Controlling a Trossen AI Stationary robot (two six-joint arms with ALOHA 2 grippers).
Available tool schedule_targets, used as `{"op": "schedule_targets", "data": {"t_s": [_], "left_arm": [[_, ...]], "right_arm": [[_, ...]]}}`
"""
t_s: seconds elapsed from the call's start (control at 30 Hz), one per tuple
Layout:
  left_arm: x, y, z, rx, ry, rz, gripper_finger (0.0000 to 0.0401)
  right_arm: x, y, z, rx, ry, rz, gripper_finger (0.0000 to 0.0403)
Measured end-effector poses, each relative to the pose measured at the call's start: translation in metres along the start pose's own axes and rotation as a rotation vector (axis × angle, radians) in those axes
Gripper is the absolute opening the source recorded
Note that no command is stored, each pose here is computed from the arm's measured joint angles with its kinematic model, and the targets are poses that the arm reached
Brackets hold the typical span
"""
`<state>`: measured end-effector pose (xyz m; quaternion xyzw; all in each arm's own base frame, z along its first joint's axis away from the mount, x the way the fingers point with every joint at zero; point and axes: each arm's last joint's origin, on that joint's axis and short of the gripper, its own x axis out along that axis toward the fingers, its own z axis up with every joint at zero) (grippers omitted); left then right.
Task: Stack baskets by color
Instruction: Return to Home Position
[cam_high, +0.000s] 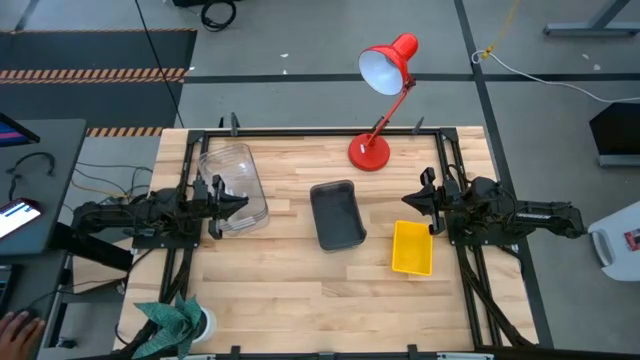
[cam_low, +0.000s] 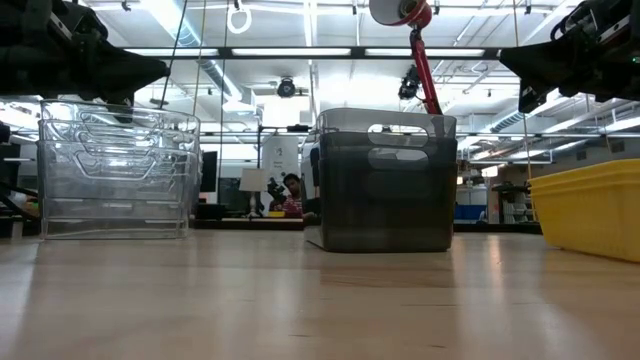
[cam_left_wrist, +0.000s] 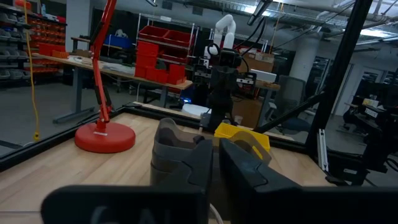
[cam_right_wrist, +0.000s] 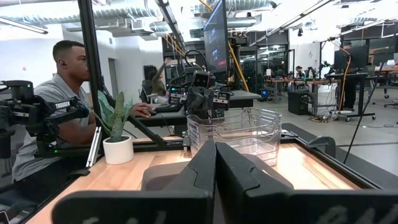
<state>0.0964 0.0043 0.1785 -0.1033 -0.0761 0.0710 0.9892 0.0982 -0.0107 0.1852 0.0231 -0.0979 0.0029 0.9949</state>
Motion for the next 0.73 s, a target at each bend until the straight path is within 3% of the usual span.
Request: {"op": "schedule_targets", "data": {"t_s": [0.73], "left_arm": [[0.0, 0.0, 0.0, 0.0, 0.0, 0.0, 0.0029]], "right_arm": [[0.0, 0.0, 0.0, 0.0, 0.0, 0.0, 0.0016]]}}
